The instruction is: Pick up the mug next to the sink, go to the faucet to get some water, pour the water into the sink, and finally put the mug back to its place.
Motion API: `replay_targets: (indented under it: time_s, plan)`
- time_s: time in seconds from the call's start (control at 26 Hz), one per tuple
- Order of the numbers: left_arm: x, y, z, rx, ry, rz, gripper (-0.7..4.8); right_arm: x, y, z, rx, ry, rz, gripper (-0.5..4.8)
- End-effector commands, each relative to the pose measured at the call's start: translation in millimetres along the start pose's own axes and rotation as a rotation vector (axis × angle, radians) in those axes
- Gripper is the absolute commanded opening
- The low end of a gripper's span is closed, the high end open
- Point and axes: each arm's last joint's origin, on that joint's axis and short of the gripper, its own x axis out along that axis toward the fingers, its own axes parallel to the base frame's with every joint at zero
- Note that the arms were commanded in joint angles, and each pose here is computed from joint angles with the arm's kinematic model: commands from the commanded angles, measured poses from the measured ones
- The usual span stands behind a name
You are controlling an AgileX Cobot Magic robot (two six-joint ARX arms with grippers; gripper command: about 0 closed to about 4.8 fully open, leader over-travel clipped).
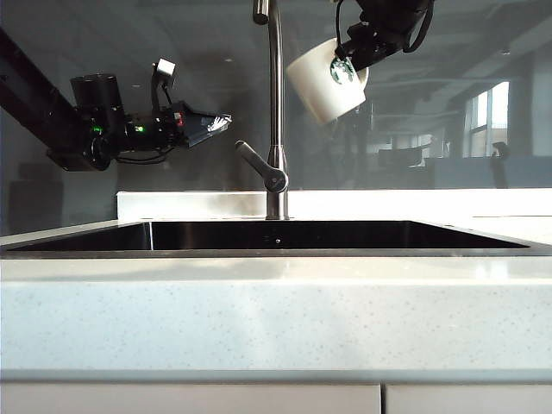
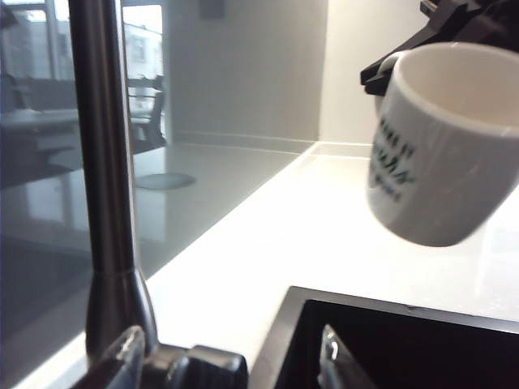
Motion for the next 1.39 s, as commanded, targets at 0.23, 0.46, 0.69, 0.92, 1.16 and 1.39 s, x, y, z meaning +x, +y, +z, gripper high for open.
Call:
replay_targets:
  time_s: [0.23, 0.46, 0.69, 0.92, 1.16, 1.39]
  plan:
    - [-1.7, -7.6, 9.8, -0.003, 0.028, -0.126, -0.15, -16.3, -15.4, 19.3, -0.089, -0.056, -0.117, -0.05]
    - [-11.8, -11.6, 35.5, 0.045, -0.011, -0.111, -0.04, -17.7, -13.2, 19.0, -0.301, 0.034, -0.175, -0.05]
    - [-13.3, -17.8, 62.7, 0.114, -0.056, -0.088, -0.04, -18.0, -13.5, 19.2, -0.51, 0.079, -0.2, -0.05]
    - [-12.7, -21.3, 71.6, 0.087, -0.06, -0.096, -0.04, -24.1, -12.7, 26.1, -0.679, 0.084, -0.208, -0.05]
    - [-12.7, -22.6, 73.9, 0.086, -0.063, -0.1, -0.04, -33.6, -16.6, 33.8, -0.804, 0.037, -0.2, -0.05]
    - [-12.0, -24.0, 77.0, 0.079, -0.068, -0.101, -0.04, -44.1, -19.5, 42.6, -1.034, -0.057, -0.174, -0.05]
